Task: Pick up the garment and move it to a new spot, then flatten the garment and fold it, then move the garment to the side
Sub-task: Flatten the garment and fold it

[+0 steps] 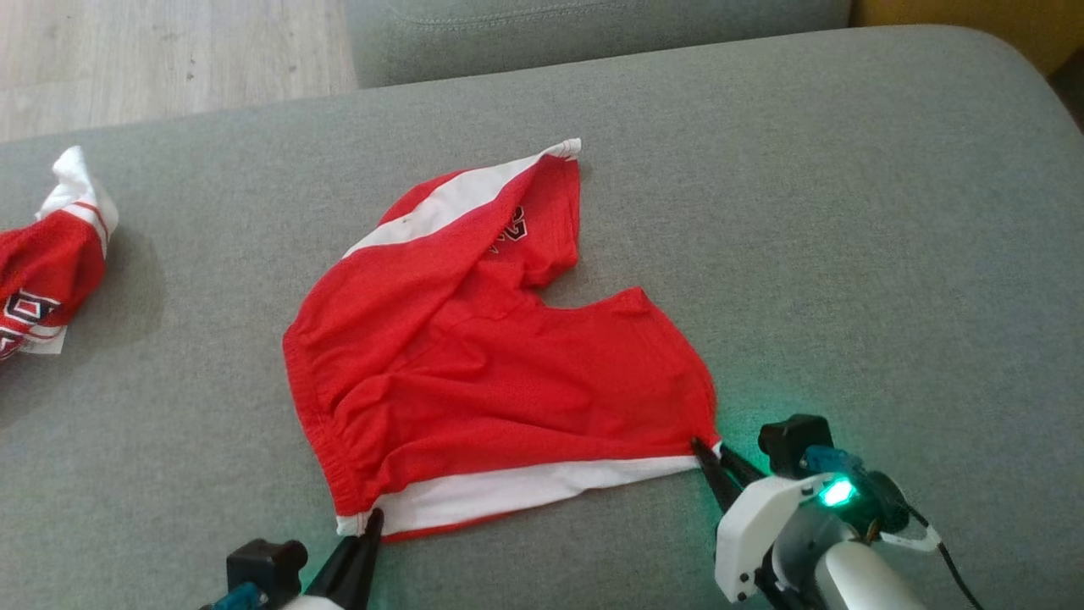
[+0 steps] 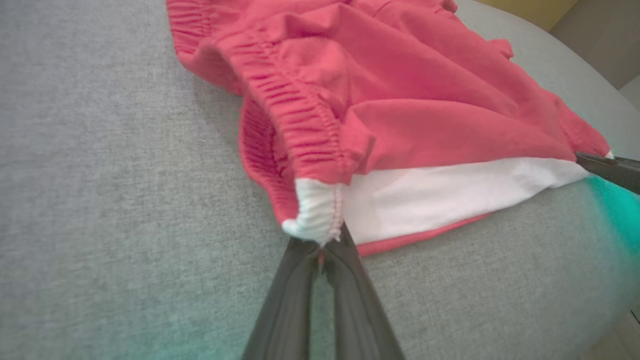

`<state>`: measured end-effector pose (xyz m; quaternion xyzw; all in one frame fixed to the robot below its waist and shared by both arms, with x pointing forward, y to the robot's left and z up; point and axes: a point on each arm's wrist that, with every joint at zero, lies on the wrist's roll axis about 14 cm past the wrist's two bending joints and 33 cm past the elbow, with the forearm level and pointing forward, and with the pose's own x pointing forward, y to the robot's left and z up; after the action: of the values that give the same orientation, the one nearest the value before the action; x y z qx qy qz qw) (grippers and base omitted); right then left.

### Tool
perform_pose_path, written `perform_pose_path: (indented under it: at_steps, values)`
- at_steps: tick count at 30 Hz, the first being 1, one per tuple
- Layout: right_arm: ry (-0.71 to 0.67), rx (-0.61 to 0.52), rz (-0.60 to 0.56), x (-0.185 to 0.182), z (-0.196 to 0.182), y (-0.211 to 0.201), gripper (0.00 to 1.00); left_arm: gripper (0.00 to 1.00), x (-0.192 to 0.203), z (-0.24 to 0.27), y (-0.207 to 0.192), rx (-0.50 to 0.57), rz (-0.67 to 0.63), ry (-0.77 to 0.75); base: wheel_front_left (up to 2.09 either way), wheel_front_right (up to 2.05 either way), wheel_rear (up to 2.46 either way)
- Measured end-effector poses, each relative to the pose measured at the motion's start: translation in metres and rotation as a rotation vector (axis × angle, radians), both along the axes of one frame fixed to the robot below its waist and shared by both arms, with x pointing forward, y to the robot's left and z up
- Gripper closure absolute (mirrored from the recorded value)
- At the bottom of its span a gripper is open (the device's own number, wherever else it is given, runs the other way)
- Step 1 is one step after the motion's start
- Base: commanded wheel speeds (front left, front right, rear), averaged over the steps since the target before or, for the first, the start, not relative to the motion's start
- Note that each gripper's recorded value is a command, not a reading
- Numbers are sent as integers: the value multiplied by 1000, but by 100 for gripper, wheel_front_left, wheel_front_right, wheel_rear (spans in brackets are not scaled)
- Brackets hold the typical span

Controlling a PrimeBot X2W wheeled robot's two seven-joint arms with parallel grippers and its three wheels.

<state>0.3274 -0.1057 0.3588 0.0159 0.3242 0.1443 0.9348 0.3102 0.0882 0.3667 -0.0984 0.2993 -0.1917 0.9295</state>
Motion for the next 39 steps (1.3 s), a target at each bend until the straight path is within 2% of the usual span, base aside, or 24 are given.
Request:
perform_pose_path:
  at_steps: [6,10,11,12,14,21,26,29,34,39]
  values:
    - [1,83,-62,-1,7,-2,100,100,-3,4,-3,-17,-19,-6,0,0,0]
    - [-70,275,-164,12,38,-3,100,100,6,30,-8,-77,-23,-71,0,0,0]
    - [-103,337,-184,17,53,-2,100,100,10,42,-12,-104,-31,-100,0,0,0]
    - [-175,448,-213,28,85,-3,100,100,18,75,-20,-162,-53,-178,0,0,0]
    - [-251,552,-230,35,120,-7,100,100,21,114,-28,-239,-79,-257,0,0,0]
    - [-578,785,-157,24,262,-29,100,100,1,245,-52,-418,-271,-502,0,0,0]
    - [-746,862,-106,1,328,-52,100,100,1,315,-56,-481,-335,-601,0,0,0]
    - [-800,851,-111,10,347,-68,100,100,18,341,-59,-479,-368,-631,0,0,0]
    - [-796,799,-140,72,359,-87,100,100,89,345,-63,-386,-361,-598,0,0,0]
    - [-712,780,-178,153,346,-84,100,100,173,307,-67,-264,-298,-499,0,0,0]
